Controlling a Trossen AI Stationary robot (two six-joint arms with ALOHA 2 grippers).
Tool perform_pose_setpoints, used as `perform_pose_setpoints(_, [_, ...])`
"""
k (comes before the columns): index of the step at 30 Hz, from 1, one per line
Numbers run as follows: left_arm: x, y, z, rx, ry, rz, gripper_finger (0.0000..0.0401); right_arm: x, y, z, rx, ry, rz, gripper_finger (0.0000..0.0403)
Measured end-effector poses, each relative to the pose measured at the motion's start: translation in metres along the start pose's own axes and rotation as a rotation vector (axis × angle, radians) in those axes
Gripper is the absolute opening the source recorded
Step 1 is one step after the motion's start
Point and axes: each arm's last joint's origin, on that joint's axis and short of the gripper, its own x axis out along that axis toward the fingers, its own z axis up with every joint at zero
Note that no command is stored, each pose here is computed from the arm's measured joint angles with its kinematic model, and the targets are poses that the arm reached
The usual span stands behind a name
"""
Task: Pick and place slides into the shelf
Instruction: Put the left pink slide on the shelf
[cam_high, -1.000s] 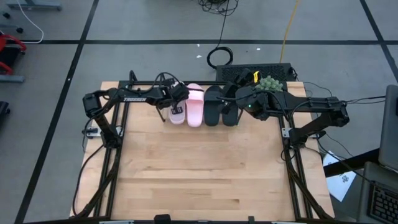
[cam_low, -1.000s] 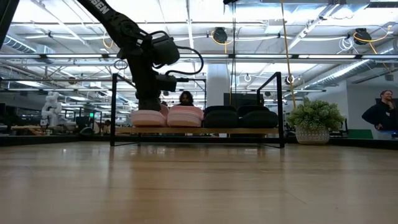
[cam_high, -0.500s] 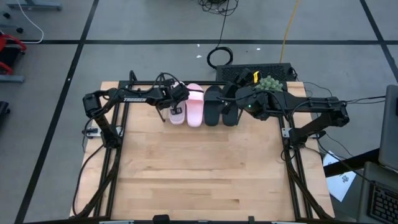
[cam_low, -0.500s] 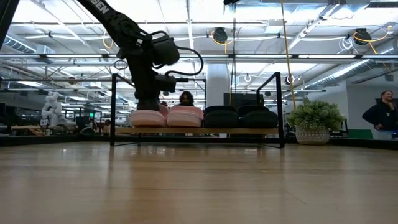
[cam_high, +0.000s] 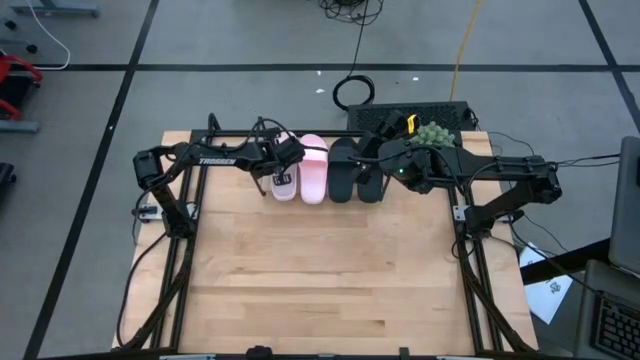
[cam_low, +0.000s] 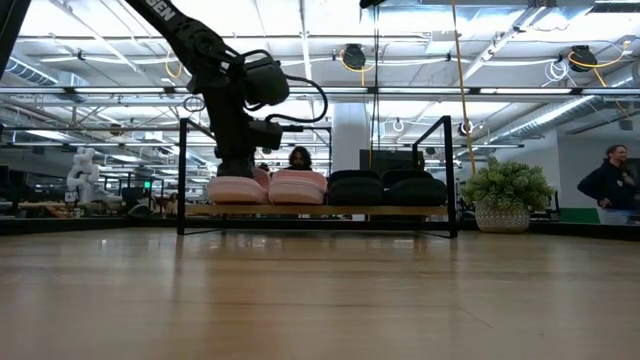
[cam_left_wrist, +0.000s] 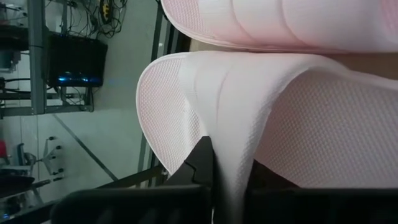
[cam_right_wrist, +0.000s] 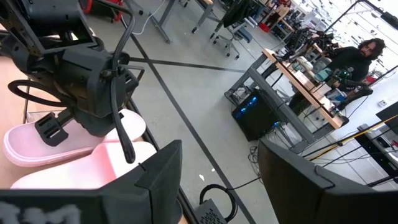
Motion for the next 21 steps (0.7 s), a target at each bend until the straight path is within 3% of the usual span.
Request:
perform_pose_setpoints(7, [-0.0027,-0.0041,0.0007,0.016,0.002,-0.002,0.0008,-0.0001,0.0001,-0.0001,-0.001,0.0,0.001,0.0201])
perform_pose_setpoints(21, [-0.0051,-0.0031,0.0006,-0.012,-0.006,-0.007,0.0097,0.0,0.0,-0.0001,-0.001,0.0,0.001,0.0201])
